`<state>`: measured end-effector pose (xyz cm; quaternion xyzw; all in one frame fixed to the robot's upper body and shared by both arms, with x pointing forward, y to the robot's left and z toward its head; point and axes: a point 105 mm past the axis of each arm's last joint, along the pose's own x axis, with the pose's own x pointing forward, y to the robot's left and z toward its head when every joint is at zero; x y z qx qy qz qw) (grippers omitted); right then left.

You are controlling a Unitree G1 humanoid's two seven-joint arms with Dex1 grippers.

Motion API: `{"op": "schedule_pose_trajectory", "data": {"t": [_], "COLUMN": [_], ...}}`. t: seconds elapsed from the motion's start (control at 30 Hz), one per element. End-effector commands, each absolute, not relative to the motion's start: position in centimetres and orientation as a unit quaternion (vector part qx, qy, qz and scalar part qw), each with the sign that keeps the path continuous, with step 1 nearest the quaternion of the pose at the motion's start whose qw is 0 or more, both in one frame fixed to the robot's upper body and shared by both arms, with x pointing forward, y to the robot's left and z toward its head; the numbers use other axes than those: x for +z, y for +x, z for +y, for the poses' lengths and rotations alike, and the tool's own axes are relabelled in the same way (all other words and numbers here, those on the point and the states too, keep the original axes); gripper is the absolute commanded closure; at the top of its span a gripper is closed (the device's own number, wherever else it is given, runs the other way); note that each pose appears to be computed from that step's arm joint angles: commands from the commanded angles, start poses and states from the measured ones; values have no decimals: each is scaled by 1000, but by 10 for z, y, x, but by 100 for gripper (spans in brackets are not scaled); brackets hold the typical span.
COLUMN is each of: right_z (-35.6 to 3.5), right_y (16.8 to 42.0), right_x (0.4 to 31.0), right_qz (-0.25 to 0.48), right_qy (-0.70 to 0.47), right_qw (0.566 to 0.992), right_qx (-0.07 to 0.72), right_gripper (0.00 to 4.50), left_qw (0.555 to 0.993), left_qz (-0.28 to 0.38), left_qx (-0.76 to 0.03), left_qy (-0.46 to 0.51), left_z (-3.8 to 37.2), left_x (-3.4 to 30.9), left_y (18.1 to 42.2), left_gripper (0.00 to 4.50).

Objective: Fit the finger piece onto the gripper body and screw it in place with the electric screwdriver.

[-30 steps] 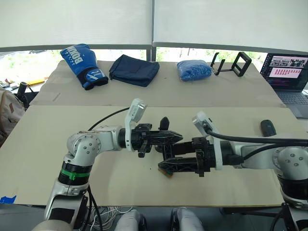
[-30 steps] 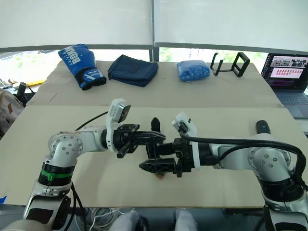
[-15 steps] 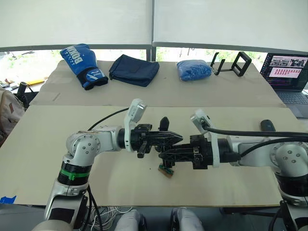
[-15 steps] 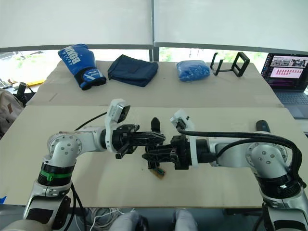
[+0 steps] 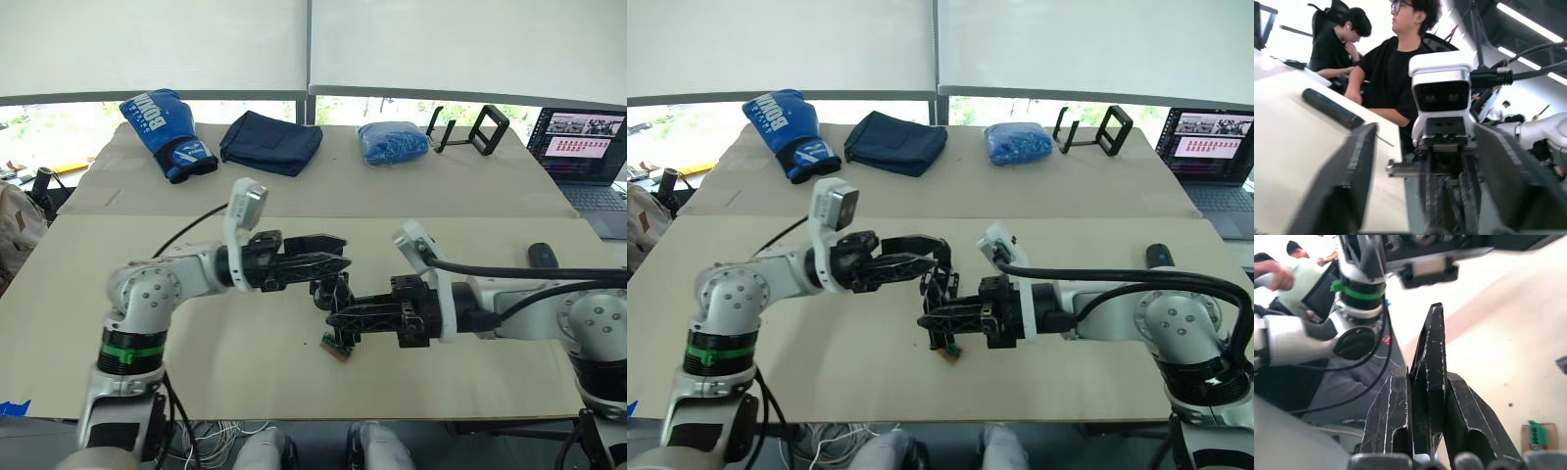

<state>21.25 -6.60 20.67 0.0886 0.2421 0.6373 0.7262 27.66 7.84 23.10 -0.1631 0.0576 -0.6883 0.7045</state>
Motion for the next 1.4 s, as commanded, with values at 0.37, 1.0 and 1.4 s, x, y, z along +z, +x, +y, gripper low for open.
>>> {"op": "schedule_pose_trajectory", "data": {"t": [0.37, 1.0, 1.4], "right_z": [-121, -116, -113], "right_y": [248, 251, 243], "right_x": [198, 183, 178], "right_qz": [41, -80, -75], "right_qy": [-15, -89, -81], "right_qw": [799, 788, 788], "right_qx": [599, 604, 606], "right_gripper": [407, 407, 407], "left_qw": [781, 742, 719], "left_qz": [50, 31, 5], "left_qx": [-599, -660, -683], "left_qy": [170, 114, 132], "left_z": [173, 83, 55], "left_x": [124, 87, 96], "left_y": [317, 345, 350], "left_gripper": [0, 0, 0]}}
